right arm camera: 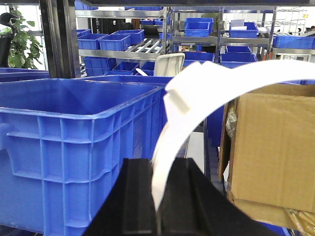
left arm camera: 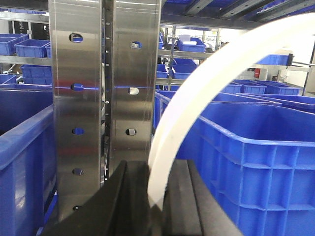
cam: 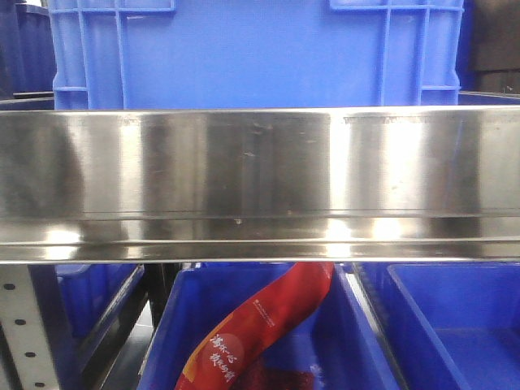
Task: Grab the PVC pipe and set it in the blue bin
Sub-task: 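Drive up to the blue bin shelf holding both clamps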
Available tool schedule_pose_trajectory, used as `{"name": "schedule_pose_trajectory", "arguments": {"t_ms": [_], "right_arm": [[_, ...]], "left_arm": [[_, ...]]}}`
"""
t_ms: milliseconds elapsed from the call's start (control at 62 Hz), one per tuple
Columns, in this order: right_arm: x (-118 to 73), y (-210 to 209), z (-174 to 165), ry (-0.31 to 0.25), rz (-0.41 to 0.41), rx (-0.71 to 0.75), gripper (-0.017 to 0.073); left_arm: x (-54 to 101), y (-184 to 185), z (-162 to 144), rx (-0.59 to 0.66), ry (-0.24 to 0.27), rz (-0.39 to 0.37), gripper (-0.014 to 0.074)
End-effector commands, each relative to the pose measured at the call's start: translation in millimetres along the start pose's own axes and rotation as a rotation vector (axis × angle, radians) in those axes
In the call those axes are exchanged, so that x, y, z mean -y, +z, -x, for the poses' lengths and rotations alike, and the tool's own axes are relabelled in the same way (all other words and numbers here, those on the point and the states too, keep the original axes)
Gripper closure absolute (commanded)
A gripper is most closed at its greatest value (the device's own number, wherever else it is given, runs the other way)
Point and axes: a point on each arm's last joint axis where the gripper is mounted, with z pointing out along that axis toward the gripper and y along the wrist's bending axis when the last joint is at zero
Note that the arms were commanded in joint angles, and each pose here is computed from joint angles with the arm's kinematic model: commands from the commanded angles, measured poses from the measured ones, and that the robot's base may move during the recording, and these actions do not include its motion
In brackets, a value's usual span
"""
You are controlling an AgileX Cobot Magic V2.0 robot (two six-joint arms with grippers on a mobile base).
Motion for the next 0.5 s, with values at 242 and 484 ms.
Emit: {"name": "schedule_pose_trajectory", "arguments": {"t_ms": [242,484], "right_arm": [[-1.5,-1.1,9.9,-0.014,0.017,0.112,0.0721],[-3.2,-1.5,30.6,0.055,0.038,0.195,0.0721]], "left_arm": [[0.6,-1.5,4.4,0.045,-0.007,-0.007,0.0705],[1.3,2.0,15.0,-0.030,-0.033,-0.006,0.0705]]}}
